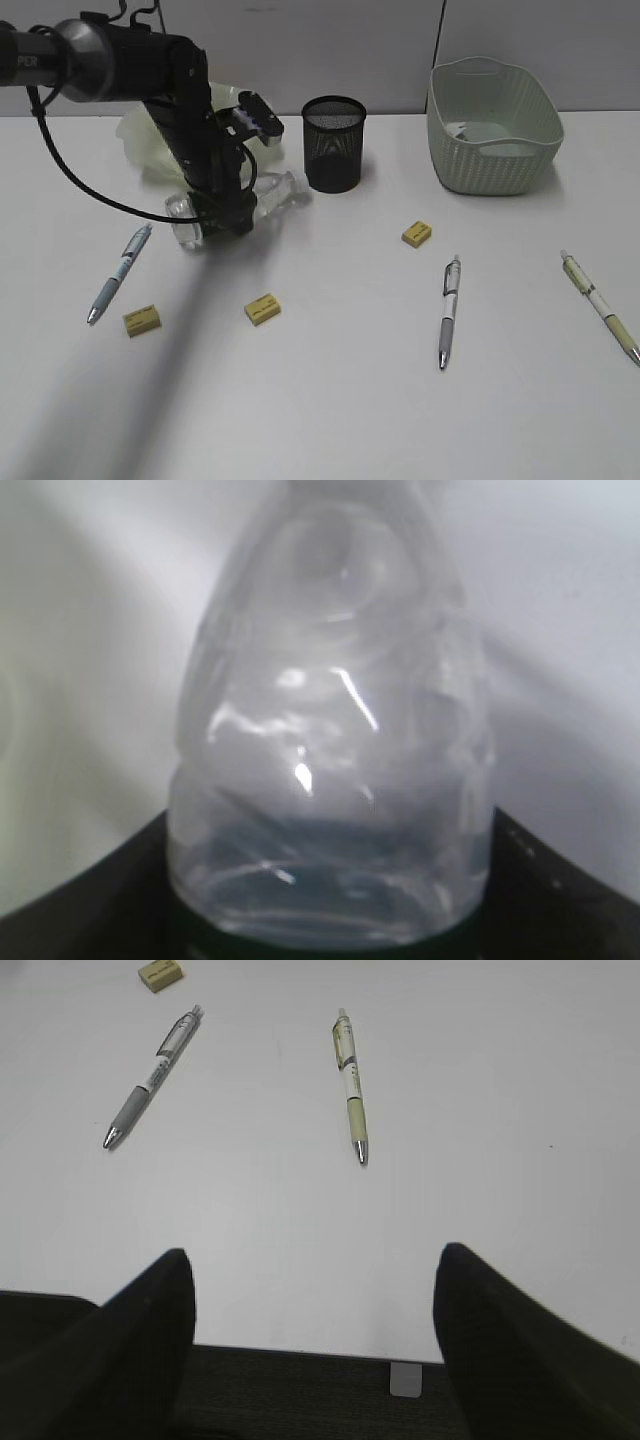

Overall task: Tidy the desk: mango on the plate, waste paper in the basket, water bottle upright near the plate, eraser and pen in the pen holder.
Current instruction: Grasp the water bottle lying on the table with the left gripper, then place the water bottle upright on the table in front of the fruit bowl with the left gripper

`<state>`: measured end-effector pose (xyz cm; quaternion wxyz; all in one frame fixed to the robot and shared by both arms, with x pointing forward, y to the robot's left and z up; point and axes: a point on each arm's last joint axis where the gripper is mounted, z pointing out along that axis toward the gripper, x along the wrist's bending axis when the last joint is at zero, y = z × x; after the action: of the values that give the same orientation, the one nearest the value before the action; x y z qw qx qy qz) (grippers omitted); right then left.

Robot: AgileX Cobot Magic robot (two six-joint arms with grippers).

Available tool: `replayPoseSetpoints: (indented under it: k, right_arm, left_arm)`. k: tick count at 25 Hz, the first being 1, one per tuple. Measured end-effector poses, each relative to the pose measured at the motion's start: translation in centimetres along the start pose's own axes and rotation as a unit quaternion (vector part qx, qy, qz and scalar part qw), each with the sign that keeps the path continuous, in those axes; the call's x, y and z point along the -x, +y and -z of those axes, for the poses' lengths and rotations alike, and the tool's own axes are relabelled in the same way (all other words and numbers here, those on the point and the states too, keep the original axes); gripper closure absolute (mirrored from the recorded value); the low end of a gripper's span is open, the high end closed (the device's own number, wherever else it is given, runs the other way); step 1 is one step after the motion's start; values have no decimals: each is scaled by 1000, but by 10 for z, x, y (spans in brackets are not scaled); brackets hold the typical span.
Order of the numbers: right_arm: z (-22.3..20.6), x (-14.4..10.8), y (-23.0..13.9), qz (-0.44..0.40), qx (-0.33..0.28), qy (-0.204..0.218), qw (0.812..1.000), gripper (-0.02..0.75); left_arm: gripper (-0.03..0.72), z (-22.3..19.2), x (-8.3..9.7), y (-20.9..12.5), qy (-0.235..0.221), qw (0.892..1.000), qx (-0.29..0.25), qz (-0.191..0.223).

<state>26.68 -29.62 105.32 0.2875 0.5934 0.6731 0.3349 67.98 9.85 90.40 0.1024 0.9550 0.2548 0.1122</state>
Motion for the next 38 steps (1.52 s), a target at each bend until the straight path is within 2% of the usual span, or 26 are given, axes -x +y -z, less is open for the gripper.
replayPoseSetpoints:
  k: [5,10,15,19,28,32,38]
  right_arm:
    - [0,0,0,0,0,0,1000,155]
    - [0,0,0,0,0,0,1000,155]
    - [0,0,0,0,0,0,1000,155]
    - [0,0,0,0,0,0,1000,155]
    - [0,0,0,0,0,0,1000,155]
    - [0,0,0,0,0,0,1000,155]
    - [0,0,0,0,0,0,1000,155]
  left_arm:
    - [108,-3,0,-1,-2,1000,-3,0]
    - [201,-3,1,-1,-3,1000,-2,1]
    - [200,-2,2,0,-10,1000,0,8]
    - [201,5,7,-1,-38,999,-7,23]
    - [202,66,18,8,-101,992,27,67]
    - [202,95,20,8,-108,989,35,94]
    - [202,124,19,-13,-125,979,47,153]
